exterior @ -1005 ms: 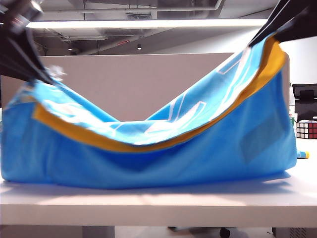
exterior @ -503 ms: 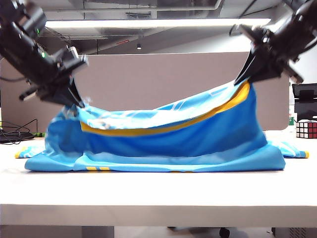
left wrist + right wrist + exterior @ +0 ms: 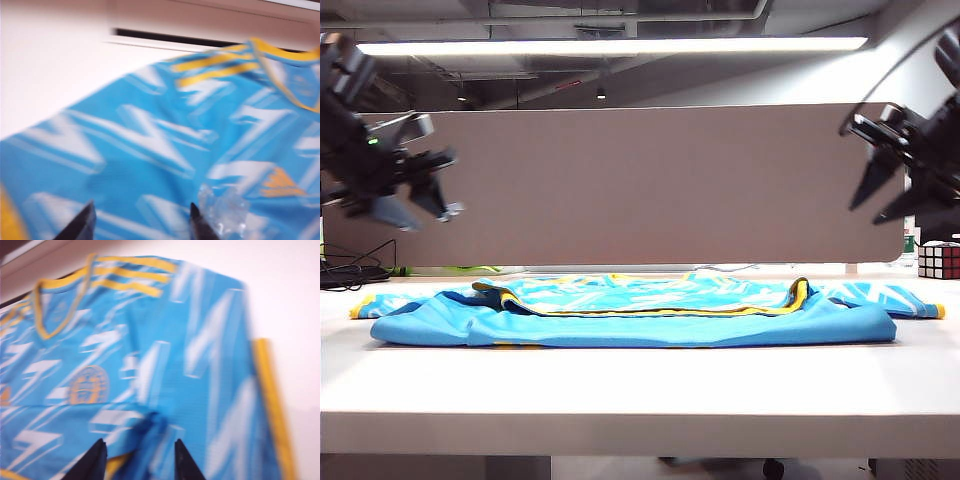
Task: Fold the bottom side of the soccer jersey horizontally towards the center, about one-third of the way, then fold the sleeve back towards the center, creating a straight line along the edge of the the soccer jersey, and finally fold the bottom of the soccer jersey up towards the top, creating a neat rectangle.
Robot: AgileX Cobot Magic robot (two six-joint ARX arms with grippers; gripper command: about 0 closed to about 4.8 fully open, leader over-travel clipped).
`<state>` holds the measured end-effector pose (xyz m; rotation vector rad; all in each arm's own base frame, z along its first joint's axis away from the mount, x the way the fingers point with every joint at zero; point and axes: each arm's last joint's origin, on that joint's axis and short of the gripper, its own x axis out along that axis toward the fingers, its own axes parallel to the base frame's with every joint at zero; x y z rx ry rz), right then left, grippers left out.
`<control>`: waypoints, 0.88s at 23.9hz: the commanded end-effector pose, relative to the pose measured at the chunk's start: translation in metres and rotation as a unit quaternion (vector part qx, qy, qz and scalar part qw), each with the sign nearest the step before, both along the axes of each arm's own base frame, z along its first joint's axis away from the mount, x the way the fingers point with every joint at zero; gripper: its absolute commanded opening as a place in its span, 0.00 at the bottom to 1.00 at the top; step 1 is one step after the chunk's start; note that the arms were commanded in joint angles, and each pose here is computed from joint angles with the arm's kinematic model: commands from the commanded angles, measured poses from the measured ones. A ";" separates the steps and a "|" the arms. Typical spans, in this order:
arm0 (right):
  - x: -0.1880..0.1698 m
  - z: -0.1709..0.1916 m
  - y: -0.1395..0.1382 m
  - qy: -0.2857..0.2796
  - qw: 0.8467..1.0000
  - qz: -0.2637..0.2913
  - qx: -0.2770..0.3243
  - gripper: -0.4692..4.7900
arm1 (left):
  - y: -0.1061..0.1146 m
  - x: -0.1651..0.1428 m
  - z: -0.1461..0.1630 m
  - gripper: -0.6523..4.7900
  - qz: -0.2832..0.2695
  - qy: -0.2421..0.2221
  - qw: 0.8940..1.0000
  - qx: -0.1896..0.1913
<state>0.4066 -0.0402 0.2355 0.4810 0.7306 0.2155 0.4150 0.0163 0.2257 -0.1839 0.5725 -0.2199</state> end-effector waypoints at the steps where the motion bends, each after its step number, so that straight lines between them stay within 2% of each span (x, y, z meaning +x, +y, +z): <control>1: 0.004 -0.009 -0.014 0.001 1.000 -0.014 0.000 0.57 | 0.018 0.003 -0.006 0.62 0.019 0.002 1.000 -0.002; 3: 0.006 -0.021 -0.020 0.020 1.000 -0.019 0.002 0.62 | 0.031 0.004 -0.016 0.74 0.035 0.015 0.999 -0.003; 6: 0.007 -0.039 -0.032 0.044 0.998 -0.029 -0.021 0.62 | 0.045 0.006 -0.033 0.75 0.051 0.041 0.998 -0.007; 10: 0.007 -0.049 -0.035 0.064 0.997 -0.030 -0.024 0.66 | 0.051 0.009 -0.052 0.75 0.056 0.062 0.996 -0.007; 11: 0.008 -0.053 -0.035 0.067 0.997 -0.028 -0.027 0.69 | 0.051 0.009 -0.056 0.75 0.057 0.067 0.996 -0.006; 16: 0.010 -0.070 -0.035 0.092 0.995 -0.024 -0.024 0.69 | 0.050 0.014 -0.093 0.75 0.050 0.113 0.992 -0.022; 19: 0.012 -0.091 -0.030 0.126 0.992 -0.015 -0.017 0.69 | 0.043 0.016 -0.112 0.74 0.026 0.137 0.989 -0.048; 21: 0.014 -0.101 -0.022 0.139 0.990 -0.004 -0.014 0.69 | 0.036 0.017 -0.115 0.73 0.021 0.141 0.988 -0.051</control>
